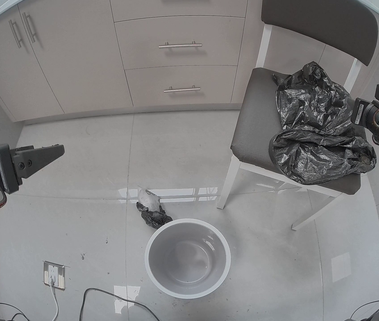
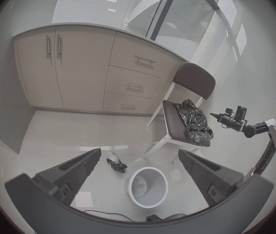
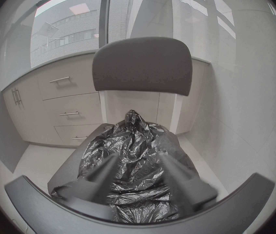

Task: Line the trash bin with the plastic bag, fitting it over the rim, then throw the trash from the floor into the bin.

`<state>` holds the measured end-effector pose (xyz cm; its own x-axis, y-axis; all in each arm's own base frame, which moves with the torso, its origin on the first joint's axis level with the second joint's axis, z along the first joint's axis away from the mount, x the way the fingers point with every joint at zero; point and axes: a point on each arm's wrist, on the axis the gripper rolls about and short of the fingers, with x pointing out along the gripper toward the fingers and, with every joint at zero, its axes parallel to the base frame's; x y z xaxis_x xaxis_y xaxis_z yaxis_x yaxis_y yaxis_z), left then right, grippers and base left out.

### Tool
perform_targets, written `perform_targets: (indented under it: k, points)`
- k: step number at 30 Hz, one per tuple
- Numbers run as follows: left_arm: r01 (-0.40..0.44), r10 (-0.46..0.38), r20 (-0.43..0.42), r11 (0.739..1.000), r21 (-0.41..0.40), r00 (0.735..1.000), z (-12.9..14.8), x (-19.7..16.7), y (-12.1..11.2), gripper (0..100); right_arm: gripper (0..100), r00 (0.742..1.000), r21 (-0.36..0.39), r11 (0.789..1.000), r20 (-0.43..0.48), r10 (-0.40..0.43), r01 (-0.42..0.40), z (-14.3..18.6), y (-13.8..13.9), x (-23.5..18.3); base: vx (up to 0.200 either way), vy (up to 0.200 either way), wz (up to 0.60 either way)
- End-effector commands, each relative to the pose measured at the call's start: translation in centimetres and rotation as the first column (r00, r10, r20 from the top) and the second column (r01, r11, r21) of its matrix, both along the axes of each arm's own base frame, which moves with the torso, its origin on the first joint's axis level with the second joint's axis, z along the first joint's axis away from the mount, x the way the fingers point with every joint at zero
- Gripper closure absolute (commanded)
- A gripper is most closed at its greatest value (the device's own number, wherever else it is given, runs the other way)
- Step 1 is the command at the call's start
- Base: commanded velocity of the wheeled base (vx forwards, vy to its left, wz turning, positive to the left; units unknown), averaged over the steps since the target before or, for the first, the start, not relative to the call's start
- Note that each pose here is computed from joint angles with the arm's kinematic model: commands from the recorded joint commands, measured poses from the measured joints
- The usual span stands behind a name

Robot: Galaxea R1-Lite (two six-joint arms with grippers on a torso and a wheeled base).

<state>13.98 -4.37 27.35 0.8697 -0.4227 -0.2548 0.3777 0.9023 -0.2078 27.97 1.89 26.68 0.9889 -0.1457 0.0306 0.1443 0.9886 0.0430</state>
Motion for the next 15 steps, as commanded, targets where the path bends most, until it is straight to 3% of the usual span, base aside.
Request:
perform_targets:
  k: [1,4,6,7,11,13,15]
  points:
    - [0.004,-0.004,-0.025,1.0,0.006,1.0,-0.4,0.5,-0.2,0,0,0.999,0.02,1.0,-0.035,-0.02,0.021,-0.9,-0.5,1.0,0.0,0.0,0.0]
    - [0.004,-0.004,-0.022,1.0,0.006,1.0,-0.6,0.0,-0.1,0,0,0.999,0.142,0.989,-0.029,-0.04,0.043,-1.0,-1.2,0.9,0.0,0.0,0.0]
    - [0.004,-0.004,-0.02,1.0,0.005,1.0,-0.6,-0.1,0.0,0,0,0.999,0.17,0.984,-0.028,-0.041,0.045,-1.0,-1.2,0.9,0.0,0.0,0.0]
    - [0.0,0.0,-0.02,1.0,-0.001,1.0,-0.6,-0.2,0.0,0,0,0.998,0.31,0.949,-0.049,-0.042,0.055,-1.0,-1.6,0.4,0.0,0.0,0.0]
    - [-0.006,0.007,-0.029,1.0,0.002,1.0,-0.9,-0.2,0.1,0,0,0.997,0.419,0.907,-0.082,-0.012,0.045,-0.7,-3.3,-0.3,0.0,0.0,0.0]
    - [-0.008,0.008,-0.027,1.0,0.002,1.0,-0.9,-0.3,0.2,0,0,0.995,0.4,0.914,-0.091,-0.034,0.068,-0.9,-4.5,-0.5,0.0,0.0,0.0]
    - [-0.008,0.008,-0.024,1.0,0.001,1.0,-1.0,-0.5,0.2,0,0,0.991,0.288,0.953,-0.112,-0.069,0.099,-1.0,-5.9,-1.0,0.0,0.0,0.0]
